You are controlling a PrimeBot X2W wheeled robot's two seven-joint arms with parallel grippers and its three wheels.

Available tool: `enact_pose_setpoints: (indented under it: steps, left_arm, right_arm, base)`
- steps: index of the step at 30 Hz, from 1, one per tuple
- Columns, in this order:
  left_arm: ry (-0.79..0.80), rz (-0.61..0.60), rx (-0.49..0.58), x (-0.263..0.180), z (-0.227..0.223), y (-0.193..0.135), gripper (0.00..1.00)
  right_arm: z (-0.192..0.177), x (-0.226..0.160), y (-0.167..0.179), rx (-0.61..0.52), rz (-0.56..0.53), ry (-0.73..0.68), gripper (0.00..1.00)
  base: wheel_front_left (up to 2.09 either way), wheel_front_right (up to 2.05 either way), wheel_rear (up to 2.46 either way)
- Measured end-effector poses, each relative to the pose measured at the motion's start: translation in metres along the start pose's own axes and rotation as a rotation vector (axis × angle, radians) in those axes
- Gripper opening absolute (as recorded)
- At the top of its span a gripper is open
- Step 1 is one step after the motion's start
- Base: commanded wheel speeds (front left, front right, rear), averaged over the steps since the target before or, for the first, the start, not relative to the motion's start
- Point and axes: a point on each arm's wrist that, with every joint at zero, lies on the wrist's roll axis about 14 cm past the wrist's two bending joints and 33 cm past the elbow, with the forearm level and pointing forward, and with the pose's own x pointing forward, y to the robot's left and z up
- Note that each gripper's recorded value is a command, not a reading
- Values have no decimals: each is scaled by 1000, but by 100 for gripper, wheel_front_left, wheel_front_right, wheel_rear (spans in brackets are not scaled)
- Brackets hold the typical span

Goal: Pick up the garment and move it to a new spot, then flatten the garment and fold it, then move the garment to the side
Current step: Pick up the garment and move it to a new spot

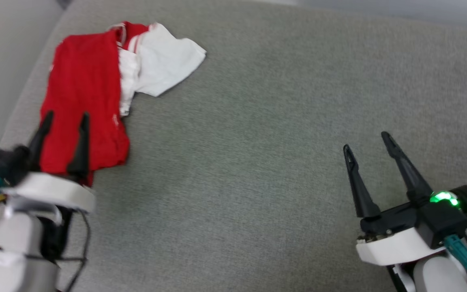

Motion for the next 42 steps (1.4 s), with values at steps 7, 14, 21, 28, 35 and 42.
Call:
enact_pose_setpoints:
  steps: [7,14,21,28,35,42]
  left_arm:
    - [388,-92,20,67,-45,14,100]
    - [771,-123,-65,84,-102,13,100]
    - [958,-134,-181,89,-143,0,100]
    - [1027,-145,-198,89,-153,-3,0]
    - [912,-199,-195,88,-130,-16,0]
    - [688,-332,-210,90,-63,-44,0]
  right_arm:
    - [-35,-4,-37,-4,-77,67,100]
    - [-66,-11,-55,-1,-115,137,100]
    - [-85,-18,-73,-4,-162,176,100]
    - [-88,-22,-81,-9,-185,186,100]
    - [-71,-21,-76,-18,-182,162,100]
    - [-33,-26,-72,-39,-199,99,100]
  base:
    - [0,0,0]
    - [0,0,0]
    - [0,0,0]
    - [0,0,0]
    - [0,0,0]
    - [0,0,0]
